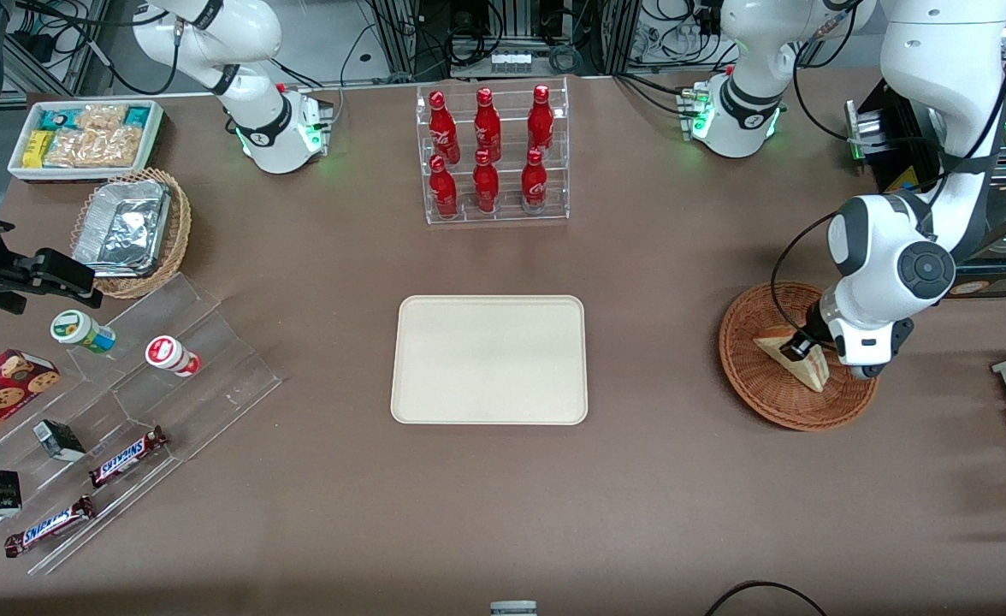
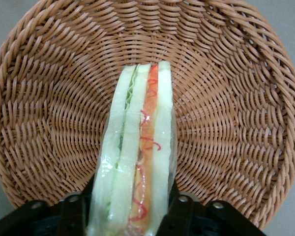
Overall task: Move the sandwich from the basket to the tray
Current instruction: 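Lower the open left gripper around the wrapped sandwich, then close the left gripper on the sandwich and lift it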
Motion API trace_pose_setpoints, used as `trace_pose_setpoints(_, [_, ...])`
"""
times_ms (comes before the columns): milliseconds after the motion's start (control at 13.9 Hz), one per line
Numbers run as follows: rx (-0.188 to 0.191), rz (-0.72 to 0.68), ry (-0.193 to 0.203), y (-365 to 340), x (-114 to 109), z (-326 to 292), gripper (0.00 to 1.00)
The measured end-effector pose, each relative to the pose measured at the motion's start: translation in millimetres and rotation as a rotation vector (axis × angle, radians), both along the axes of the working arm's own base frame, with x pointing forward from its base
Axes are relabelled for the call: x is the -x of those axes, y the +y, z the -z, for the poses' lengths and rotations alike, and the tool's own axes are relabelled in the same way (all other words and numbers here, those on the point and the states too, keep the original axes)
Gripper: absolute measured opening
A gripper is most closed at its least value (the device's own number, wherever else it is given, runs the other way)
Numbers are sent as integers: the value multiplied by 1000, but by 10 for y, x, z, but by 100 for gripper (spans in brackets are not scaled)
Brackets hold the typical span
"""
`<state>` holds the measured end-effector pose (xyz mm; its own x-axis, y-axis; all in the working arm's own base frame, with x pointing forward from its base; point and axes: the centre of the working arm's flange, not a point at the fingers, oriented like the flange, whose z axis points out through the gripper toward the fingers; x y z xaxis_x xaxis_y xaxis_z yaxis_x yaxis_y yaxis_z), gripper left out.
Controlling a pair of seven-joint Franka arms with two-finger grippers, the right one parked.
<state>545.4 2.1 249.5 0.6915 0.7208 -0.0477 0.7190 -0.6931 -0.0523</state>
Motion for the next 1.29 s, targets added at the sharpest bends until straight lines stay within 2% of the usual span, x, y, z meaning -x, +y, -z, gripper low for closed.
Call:
trace_pose_setpoints(215, [0,-4,-5,1,-13,-17,26])
trace_pose_setpoints(287, [0,-6,-12,1,-32,-42,24])
trace_pose_setpoints(431, [-1,-6,-13,-1,-75,-130,24])
trace_pose_setpoints(934, [-6,17,51,-123,-276,-1039,24])
trace_pose_setpoints(1293, [-9,87,88,-537,-376,-1536,24])
